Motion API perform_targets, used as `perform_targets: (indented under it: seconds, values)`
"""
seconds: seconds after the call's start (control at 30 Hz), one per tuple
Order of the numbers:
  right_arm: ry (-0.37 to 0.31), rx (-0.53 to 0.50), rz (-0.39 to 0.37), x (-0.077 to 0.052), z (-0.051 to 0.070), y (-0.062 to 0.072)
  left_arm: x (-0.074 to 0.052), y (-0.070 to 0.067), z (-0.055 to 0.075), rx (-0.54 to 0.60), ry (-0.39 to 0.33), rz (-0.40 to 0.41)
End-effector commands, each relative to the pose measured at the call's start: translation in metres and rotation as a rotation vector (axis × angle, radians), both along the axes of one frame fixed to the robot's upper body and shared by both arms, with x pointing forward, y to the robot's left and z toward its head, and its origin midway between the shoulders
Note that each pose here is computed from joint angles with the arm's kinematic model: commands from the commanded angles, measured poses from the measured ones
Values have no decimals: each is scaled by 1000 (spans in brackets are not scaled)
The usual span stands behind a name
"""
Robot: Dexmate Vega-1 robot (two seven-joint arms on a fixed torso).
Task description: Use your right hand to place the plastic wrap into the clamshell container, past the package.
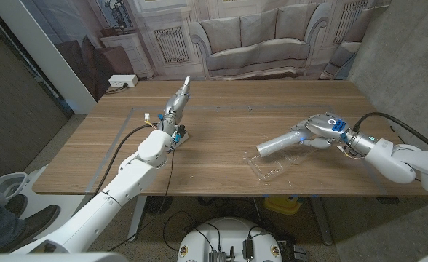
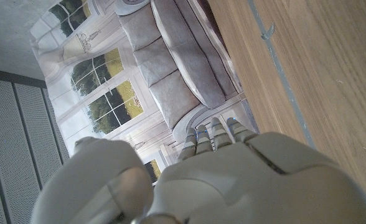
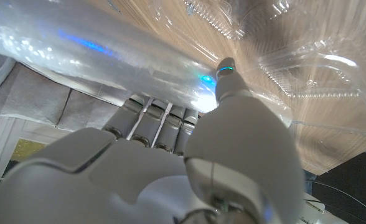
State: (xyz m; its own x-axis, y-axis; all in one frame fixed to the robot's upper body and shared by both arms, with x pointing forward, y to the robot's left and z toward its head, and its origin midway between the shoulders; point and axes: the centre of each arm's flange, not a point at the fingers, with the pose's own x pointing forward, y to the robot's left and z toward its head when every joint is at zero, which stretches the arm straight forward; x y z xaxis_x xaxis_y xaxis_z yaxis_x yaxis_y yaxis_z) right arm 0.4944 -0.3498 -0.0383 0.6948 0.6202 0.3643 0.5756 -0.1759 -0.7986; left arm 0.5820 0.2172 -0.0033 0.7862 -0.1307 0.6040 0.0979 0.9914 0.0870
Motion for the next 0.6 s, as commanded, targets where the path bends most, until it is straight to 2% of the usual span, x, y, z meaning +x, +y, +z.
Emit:
perform_targets:
  seconds: [0.03,0.6]
  values:
    - [9,-13,-5,2,-9,8,7,1,-1,-7,5,-11]
    - [38,-11,-8,2,-15,20,21,1,-2,-4,24,-40]
